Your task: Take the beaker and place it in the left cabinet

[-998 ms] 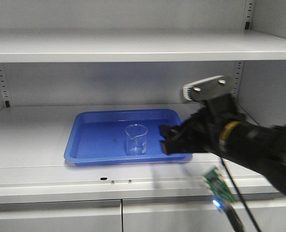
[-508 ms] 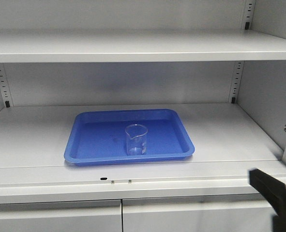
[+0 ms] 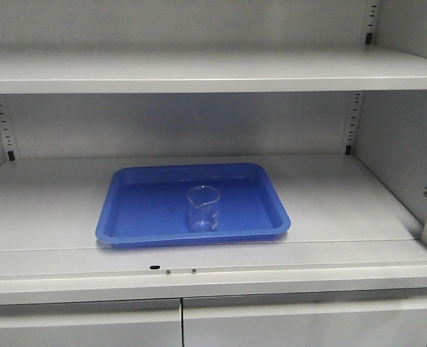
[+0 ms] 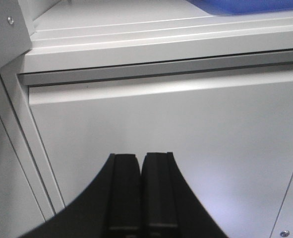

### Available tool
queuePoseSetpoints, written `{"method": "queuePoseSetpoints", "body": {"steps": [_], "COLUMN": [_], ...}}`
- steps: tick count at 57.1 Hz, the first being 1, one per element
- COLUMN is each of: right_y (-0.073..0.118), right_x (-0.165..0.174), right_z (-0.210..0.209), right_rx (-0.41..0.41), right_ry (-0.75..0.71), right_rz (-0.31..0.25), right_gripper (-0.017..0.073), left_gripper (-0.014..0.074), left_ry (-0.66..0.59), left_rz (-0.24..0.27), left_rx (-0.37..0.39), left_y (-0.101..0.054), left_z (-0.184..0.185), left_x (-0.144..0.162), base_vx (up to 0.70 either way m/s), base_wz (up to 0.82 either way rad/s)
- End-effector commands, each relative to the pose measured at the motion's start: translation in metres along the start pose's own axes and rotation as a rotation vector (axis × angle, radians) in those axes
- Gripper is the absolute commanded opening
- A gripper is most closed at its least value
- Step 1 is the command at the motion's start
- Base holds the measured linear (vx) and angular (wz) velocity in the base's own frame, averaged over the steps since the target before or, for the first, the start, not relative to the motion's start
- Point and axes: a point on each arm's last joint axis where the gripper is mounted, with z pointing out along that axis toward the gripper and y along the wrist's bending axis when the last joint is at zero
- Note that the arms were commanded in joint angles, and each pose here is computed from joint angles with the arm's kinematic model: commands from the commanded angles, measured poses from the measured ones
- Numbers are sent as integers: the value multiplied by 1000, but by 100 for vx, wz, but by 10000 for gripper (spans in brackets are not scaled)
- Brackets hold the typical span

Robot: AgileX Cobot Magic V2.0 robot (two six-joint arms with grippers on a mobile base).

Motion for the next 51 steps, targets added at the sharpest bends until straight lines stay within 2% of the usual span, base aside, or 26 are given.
{"method": "queuePoseSetpoints", "body": {"steps": [1, 3, 11, 14, 21, 26, 31, 38, 40, 46, 51], "right_y": [-2, -4, -12, -12, -11, -8, -5, -1, -1, -1, -1], "right_x": [-15, -15, 2, 17, 63, 98, 131, 174, 178, 184, 186], "right_z": [-8, -11, -24, -28, -35, -36, -36, -32, -31, -30, -30], "right_rx": [-6, 9, 113, 145, 207, 229, 230, 219, 217, 224, 226], "right_ry": [-101, -105, -148, -169, -215, -213, -207, -199, -135, -56, -28], "right_rz": [12, 21, -63, -69, -2, 19, 65, 163, 172, 128, 127], "right_gripper": [439, 428, 342, 289, 119, -17, -11, -10, -10, -8, -8], "left_gripper": [4, 4, 4, 4, 4, 4, 4, 4, 4, 4, 4], "left_ry": [-109, -109, -109, -109, -109, -109, -109, -109, -110, -109, -109], "left_rz": [-5, -5, -5, -5, -5, -5, -5, -5, -5, -5, -5], "left_rx": [23, 23, 23, 23, 23, 23, 23, 23, 24, 23, 23], "left_y": [-2, -2, -2, -2, -2, -2, -2, -2, -2, -2, -2], "left_z": [-3, -3, -3, -3, -3, -3, -3, -3, -3, -3, -3], "left_x": [-11, -11, -11, -11, -11, -11, -11, -11, -11, -11, -11], "base_vx": [0, 0, 0, 0, 0, 0, 0, 0, 0, 0, 0], "base_wz": [0, 0, 0, 0, 0, 0, 0, 0, 0, 1, 1]}}
